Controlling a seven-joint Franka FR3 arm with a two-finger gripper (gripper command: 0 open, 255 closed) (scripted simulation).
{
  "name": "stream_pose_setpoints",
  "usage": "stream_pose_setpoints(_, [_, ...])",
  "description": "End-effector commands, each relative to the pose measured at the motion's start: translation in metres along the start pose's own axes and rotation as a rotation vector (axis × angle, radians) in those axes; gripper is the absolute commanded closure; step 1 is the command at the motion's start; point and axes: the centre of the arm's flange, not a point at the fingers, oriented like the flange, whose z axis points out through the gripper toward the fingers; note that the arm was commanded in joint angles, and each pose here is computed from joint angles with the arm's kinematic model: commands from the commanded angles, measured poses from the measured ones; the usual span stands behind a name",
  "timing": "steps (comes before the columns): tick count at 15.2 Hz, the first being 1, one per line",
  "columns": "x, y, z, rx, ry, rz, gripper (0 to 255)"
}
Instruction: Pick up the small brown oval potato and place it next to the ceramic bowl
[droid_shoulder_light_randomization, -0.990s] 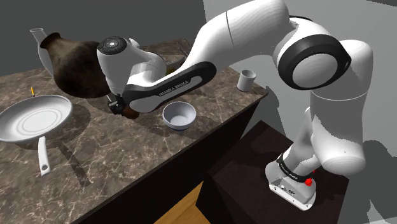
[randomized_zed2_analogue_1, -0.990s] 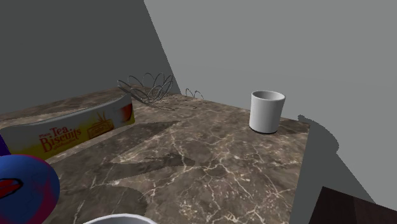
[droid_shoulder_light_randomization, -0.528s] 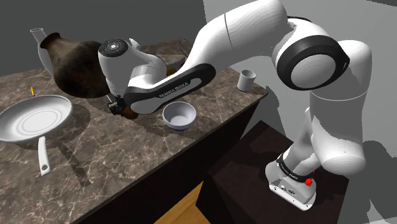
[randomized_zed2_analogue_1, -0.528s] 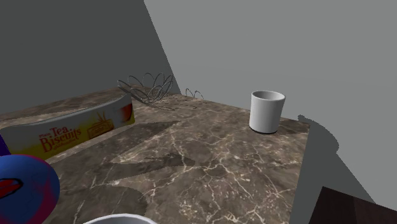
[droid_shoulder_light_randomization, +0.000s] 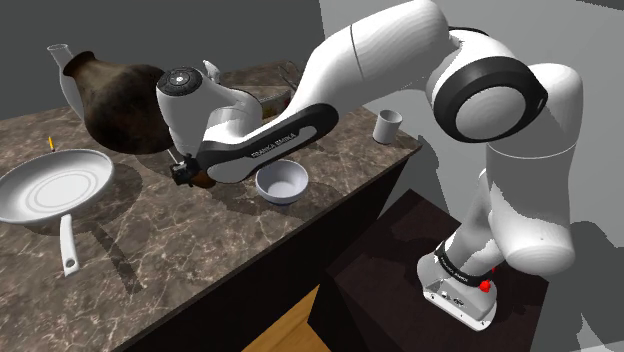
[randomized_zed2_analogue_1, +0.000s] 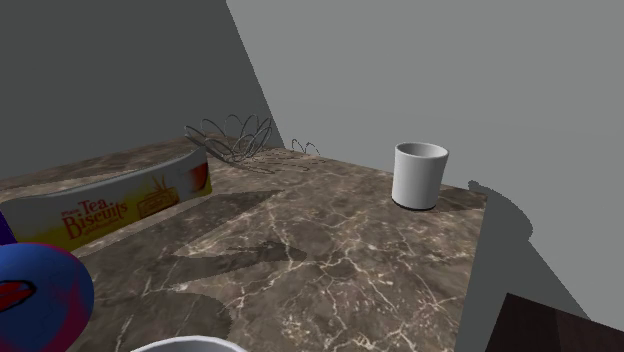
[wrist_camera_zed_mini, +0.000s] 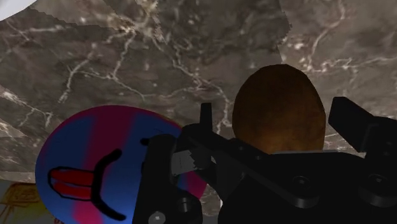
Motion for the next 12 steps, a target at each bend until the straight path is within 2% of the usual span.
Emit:
stream_pose_setpoints(1, [0.002,0.000,-0.014,0.000,0.000,0.000,0])
stream_pose_setpoints(4, [0.002,0.000,-0.051,0.000,0.000,0.000,0])
stream_pose_setpoints(12, [0.002,0.000,-0.051,0.000,0.000,0.000,0])
